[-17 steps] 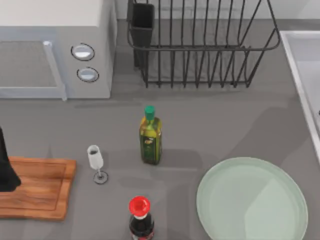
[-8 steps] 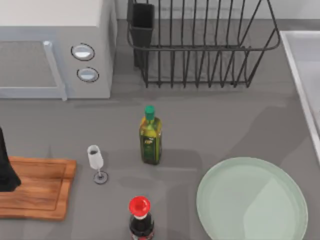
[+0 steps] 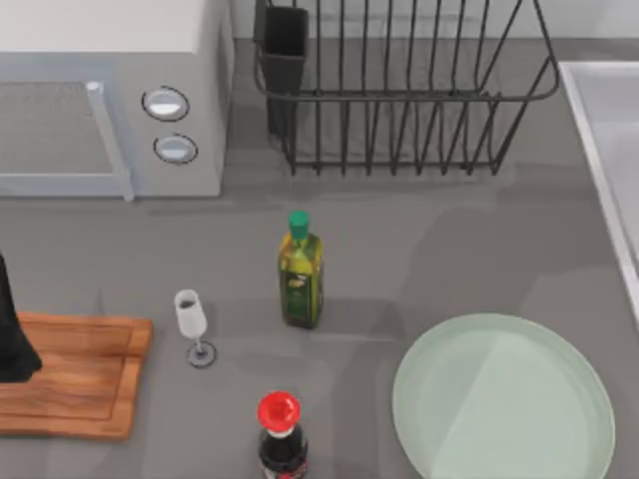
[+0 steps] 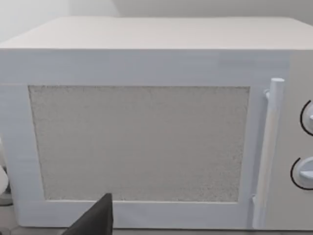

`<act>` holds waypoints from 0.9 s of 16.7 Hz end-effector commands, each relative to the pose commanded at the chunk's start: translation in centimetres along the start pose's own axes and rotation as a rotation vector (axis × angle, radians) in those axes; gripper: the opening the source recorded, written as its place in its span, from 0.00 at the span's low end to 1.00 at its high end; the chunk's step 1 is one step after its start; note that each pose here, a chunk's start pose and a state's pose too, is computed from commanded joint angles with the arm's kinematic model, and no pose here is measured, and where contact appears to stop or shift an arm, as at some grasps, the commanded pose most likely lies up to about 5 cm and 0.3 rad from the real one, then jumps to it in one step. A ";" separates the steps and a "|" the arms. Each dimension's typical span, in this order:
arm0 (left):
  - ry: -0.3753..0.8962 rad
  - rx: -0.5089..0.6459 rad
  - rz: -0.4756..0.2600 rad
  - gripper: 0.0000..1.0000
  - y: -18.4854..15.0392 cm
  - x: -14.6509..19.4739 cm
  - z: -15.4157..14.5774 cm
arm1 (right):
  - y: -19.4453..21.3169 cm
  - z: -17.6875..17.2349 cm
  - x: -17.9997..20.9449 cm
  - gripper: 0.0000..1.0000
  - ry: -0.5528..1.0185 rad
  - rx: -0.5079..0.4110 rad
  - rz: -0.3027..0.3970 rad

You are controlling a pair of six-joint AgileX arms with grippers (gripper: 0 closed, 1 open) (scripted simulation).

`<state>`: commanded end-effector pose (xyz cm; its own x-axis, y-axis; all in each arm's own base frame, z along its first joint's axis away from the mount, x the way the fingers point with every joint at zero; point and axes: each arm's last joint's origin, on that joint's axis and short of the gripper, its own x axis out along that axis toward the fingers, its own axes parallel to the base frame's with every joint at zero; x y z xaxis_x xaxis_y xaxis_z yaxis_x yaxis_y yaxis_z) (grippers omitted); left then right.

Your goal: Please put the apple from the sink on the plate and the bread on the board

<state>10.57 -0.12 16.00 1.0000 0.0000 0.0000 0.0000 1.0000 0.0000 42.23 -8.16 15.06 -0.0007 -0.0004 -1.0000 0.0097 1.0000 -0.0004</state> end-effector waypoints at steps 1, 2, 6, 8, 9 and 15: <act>0.000 0.000 0.000 1.00 0.0 0.0 0.0 | 0.0 -0.1 -0.5 0.00 -0.004 0.000 -0.001; 0.000 0.000 0.000 1.00 0.0 0.0 0.0 | 0.0 -0.1 -0.7 0.00 -0.005 0.000 -0.001; 0.000 0.000 0.000 1.00 0.0 0.0 0.0 | 0.1 0.0 -0.5 0.00 -0.003 0.001 0.000; 0.000 0.000 0.000 1.00 0.0 0.0 0.0 | 0.8 0.0 -1.7 0.00 -0.033 0.001 -0.005; 0.000 0.000 0.000 1.00 0.0 0.0 0.0 | 1.6 0.0 -2.4 0.00 -0.047 0.001 -0.007; 0.000 0.000 0.000 1.00 0.0 0.0 0.0 | 9.8 -2.6 -5.9 0.00 -0.084 0.000 0.003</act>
<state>10.57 -0.12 16.00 1.0000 0.0000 0.0000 0.0000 1.0000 0.0000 39.74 1.70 20.97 0.0830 0.0019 -0.9965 0.0094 1.0000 0.0026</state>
